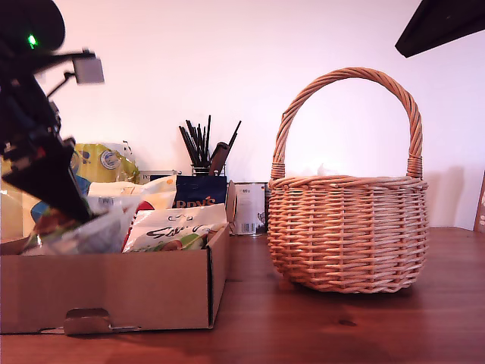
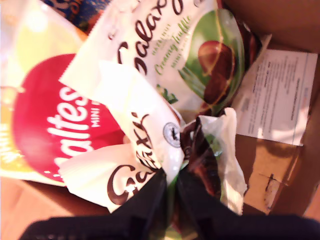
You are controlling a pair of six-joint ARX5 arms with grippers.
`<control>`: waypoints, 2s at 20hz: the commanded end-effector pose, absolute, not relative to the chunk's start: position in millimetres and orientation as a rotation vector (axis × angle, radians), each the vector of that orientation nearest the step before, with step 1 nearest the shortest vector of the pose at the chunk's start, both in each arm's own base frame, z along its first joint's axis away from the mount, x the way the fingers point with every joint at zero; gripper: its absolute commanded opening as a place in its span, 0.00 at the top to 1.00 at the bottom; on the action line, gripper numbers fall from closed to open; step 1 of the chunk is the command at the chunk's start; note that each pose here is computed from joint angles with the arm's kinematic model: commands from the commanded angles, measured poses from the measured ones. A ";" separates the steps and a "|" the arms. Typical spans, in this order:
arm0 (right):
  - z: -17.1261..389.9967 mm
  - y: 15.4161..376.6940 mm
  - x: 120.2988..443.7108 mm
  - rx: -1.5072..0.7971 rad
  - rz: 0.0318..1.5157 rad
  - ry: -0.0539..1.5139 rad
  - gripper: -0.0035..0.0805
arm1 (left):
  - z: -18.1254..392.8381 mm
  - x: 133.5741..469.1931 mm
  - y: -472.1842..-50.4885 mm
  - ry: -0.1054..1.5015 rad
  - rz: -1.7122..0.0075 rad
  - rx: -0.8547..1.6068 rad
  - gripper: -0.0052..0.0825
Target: Move the bags of Easter eggs from the cardboard box on the left into the woven basket on the right side.
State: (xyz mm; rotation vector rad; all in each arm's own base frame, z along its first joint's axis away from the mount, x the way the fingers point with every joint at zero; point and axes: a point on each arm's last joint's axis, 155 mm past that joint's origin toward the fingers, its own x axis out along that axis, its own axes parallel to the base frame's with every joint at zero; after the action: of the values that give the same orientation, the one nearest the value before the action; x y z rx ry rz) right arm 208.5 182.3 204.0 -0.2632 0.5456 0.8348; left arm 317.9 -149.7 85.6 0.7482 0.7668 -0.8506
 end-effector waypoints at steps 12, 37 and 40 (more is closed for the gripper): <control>201.7 183.1 207.7 -0.270 0.840 0.546 0.97 | 180.7 320.2 -208.8 0.497 -0.942 0.552 0.97; 202.2 148.6 208.5 -0.321 0.683 0.547 0.97 | 218.2 331.6 -413.4 0.006 -1.111 0.304 0.97; 202.3 148.0 209.0 -0.320 0.680 0.547 0.97 | 208.2 340.1 -416.1 0.020 -1.088 0.311 0.97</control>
State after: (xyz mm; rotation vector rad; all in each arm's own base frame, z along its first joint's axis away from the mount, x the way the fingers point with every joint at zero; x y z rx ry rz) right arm 208.9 148.7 203.5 -0.3154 0.5505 0.6809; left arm 337.6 -412.7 209.9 0.3129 0.0274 -1.0906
